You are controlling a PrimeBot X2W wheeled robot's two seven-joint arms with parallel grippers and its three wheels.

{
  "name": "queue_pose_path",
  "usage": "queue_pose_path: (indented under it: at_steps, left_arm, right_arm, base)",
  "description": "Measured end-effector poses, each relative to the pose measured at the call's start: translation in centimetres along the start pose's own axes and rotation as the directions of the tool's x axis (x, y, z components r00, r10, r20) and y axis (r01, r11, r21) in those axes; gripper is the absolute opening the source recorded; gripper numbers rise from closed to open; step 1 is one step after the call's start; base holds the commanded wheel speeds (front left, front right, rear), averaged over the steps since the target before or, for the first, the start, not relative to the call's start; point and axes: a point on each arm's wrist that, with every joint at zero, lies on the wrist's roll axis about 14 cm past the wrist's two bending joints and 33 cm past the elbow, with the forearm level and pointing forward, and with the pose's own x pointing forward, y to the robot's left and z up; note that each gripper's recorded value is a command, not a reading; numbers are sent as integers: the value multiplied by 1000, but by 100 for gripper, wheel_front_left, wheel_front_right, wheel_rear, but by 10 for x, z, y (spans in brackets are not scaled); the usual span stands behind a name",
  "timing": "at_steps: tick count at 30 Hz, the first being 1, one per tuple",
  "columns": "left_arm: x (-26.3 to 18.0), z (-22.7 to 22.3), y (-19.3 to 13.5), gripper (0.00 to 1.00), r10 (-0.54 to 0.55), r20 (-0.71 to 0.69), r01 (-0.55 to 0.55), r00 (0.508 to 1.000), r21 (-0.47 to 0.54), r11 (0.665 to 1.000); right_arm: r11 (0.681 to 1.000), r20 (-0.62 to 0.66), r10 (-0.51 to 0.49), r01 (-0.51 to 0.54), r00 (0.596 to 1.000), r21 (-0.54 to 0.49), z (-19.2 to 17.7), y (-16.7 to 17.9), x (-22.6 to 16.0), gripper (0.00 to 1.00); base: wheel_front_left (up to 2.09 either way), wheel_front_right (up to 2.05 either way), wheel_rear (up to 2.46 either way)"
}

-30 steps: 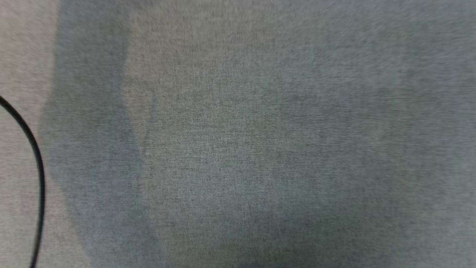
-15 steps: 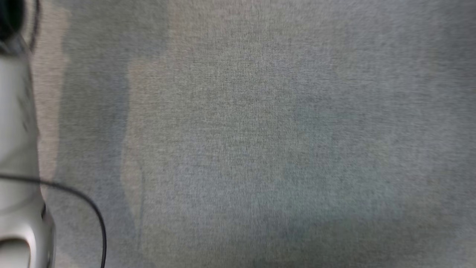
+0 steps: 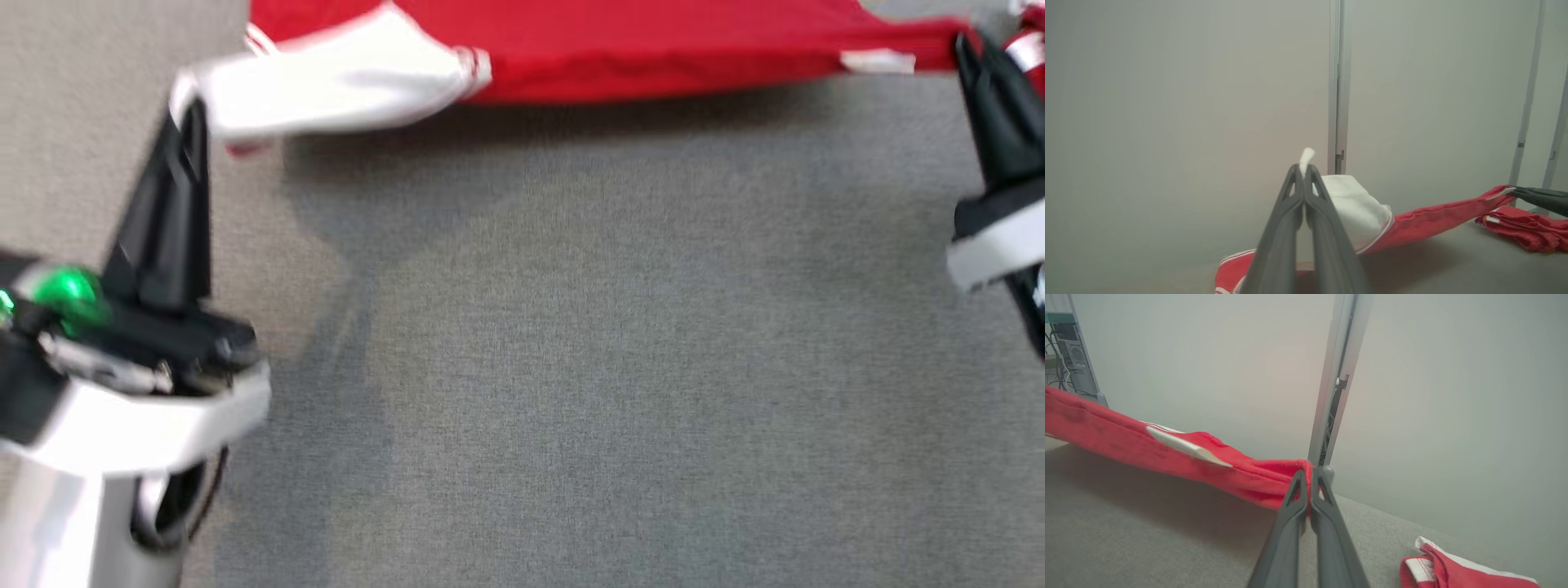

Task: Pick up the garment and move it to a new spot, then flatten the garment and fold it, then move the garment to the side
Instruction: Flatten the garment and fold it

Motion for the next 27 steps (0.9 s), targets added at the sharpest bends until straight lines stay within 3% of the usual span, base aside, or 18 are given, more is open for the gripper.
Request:
queue_pose_path:
  at_steps: [13, 27]
  left_arm:
    - [-104, 7, -48, 0, -66, -167, 57, 984, -58, 997]
    - [-157, 15, -56, 0, -20, -267, 0, 964, -73, 997]
  right_arm:
    - [1000, -89, -19, 21, 996, 15, -12, 32, -98, 0]
    - [992, -155, -91, 104, 984, 77, -32, 46, -170, 0]
  base:
    - [0, 0, 0]
    - [0, 0, 0]
